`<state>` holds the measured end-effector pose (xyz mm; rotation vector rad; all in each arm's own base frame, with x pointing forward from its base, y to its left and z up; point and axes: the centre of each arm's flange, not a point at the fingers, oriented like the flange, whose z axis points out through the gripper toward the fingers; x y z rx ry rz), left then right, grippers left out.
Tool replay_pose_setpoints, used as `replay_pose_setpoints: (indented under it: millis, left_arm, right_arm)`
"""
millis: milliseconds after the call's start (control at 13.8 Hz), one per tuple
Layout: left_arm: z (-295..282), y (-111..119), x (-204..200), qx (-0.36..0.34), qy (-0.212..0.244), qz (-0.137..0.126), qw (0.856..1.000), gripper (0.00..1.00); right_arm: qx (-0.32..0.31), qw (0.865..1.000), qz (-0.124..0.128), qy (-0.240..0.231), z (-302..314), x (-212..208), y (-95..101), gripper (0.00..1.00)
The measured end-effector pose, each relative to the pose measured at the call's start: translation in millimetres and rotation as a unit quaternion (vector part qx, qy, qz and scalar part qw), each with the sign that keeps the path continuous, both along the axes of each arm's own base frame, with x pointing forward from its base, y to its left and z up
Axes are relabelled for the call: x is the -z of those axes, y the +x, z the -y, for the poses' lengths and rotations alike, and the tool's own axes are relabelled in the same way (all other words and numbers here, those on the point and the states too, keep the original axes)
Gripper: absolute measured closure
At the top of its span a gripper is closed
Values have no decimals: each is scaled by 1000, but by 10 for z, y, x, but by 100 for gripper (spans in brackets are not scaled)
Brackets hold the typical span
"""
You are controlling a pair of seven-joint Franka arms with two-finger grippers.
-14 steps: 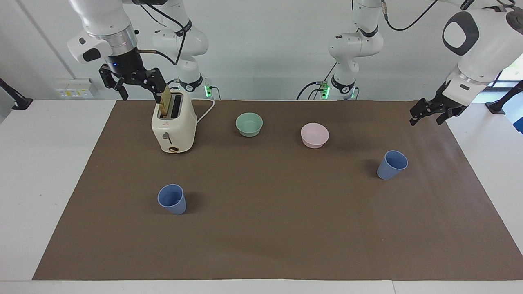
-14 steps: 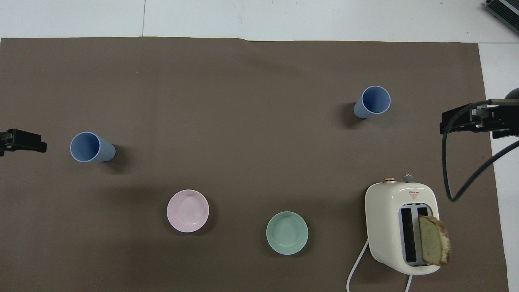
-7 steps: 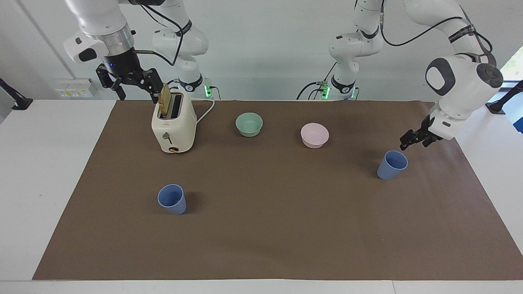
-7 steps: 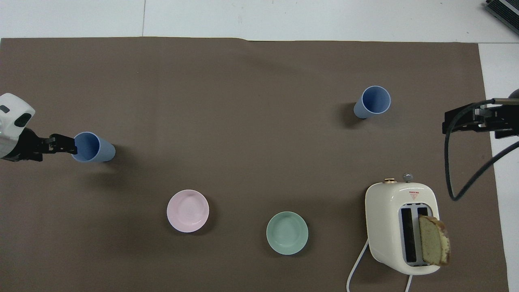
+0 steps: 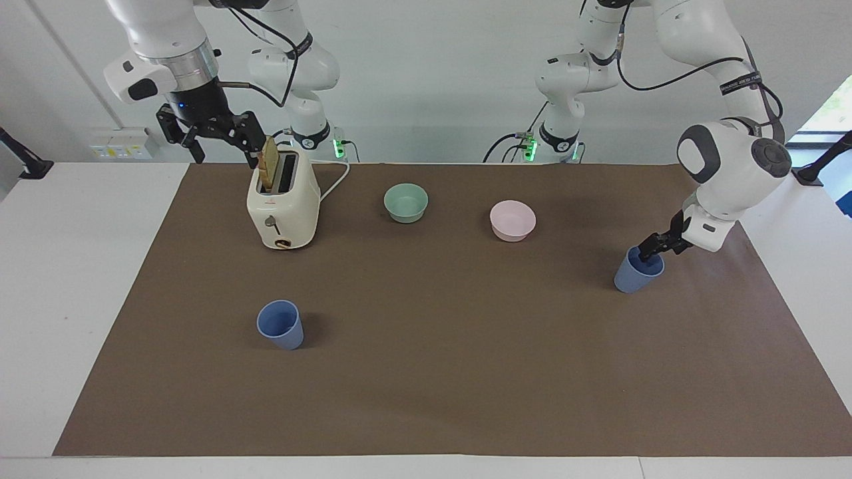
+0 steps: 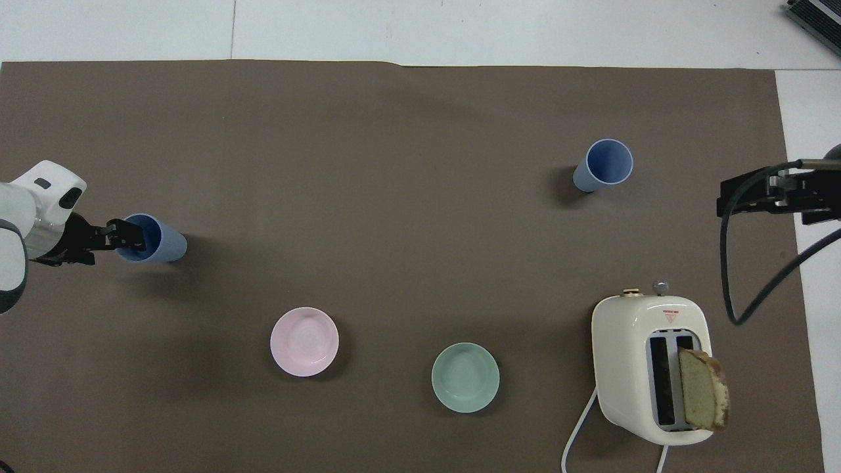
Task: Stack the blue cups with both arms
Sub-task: 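Lift the blue cup with the left gripper and carry it toward the table center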
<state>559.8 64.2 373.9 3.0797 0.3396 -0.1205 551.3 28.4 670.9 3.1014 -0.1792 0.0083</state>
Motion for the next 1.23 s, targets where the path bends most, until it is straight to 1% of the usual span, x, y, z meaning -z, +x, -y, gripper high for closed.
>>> replay_pose_setpoints:
  millis: [72, 217, 289, 434, 506, 651, 796, 868, 1013, 1230]
  left_arm:
    - [22, -1, 7, -8, -1, -1, 1000, 22]
    - [75, 8, 3, -19, -8, 1, 1000, 48]
    - [88, 16, -7, -23, -13, 2, 1000, 59]
    - [94, 47, -56, -31, -24, 10, 999, 87]
    - [92, 75, -103, -33, -26, 16, 999, 96]
    - [91, 164, -276, -35, -27, 32, 999, 96]
    - [156, 283, -558, -45, -32, 39, 998, 96]
    - [296, 351, -718, -57, -35, 41, 997, 96]
    - [856, 465, -970, -81, -37, 47, 995, 96]
    - [1790, 484, -1058, -100, -42, 47, 993, 96]
  right_arm:
    - [0, 1000, 0, 0, 1, 0, 0, 0]
    - [0, 1000, 0, 0, 4, 0, 0, 0]
    - [0, 1000, 0, 0, 5, 0, 0, 0]
    - [0, 1000, 0, 0, 5, -1, -1, 0]
    - [0, 1000, 0, 0, 5, -2, -2, 0]
    - [1, 1000, 0, 0, 5, -5, -4, 0]
    - [1, 1000, 1, 0, 5, -9, -6, 0]
    - [1, 1000, 1, 0, 5, -12, -8, 0]
    - [1, 1000, 1, 0, 5, -13, -9, 0]
    - [2, 1000, -1, 0, 17, 2, -9, 0]
